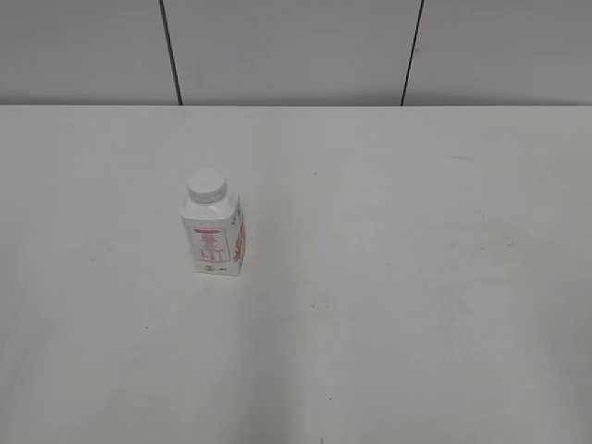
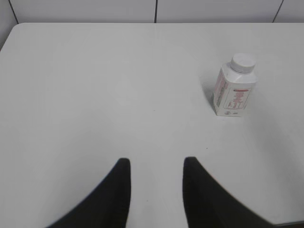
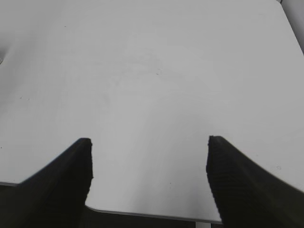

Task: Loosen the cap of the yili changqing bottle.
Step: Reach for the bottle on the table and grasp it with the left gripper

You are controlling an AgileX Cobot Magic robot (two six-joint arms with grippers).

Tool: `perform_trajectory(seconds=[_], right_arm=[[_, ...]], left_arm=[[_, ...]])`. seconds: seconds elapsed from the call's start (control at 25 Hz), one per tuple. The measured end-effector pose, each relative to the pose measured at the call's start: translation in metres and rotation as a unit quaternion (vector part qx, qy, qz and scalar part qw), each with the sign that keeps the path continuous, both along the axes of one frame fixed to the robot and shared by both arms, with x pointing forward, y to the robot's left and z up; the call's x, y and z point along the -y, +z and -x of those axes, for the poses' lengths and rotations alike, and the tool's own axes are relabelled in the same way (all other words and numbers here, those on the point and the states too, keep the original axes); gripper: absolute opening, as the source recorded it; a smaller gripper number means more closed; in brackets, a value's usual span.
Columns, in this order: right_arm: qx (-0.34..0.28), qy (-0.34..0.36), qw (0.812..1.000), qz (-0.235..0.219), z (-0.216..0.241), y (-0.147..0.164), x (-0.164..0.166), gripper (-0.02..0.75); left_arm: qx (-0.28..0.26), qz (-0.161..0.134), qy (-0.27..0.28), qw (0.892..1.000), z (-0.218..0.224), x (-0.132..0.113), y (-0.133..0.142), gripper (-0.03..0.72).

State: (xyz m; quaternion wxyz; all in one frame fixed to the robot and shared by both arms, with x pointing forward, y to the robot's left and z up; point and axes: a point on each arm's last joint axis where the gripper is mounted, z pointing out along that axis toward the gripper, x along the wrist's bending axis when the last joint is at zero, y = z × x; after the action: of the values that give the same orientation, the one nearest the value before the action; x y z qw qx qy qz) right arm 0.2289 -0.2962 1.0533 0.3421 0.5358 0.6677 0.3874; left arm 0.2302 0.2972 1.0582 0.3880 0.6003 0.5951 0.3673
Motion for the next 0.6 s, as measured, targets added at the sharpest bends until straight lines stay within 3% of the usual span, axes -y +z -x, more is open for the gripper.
perform_trajectory(seconds=[0.6], right_arm=[[0.0, 0.0, 1.0, 0.0, 0.0, 0.0, 0.0, 0.586]], left_arm=[[0.0, 0.0, 0.0, 1.0, 0.0, 0.0, 0.0, 0.24]])
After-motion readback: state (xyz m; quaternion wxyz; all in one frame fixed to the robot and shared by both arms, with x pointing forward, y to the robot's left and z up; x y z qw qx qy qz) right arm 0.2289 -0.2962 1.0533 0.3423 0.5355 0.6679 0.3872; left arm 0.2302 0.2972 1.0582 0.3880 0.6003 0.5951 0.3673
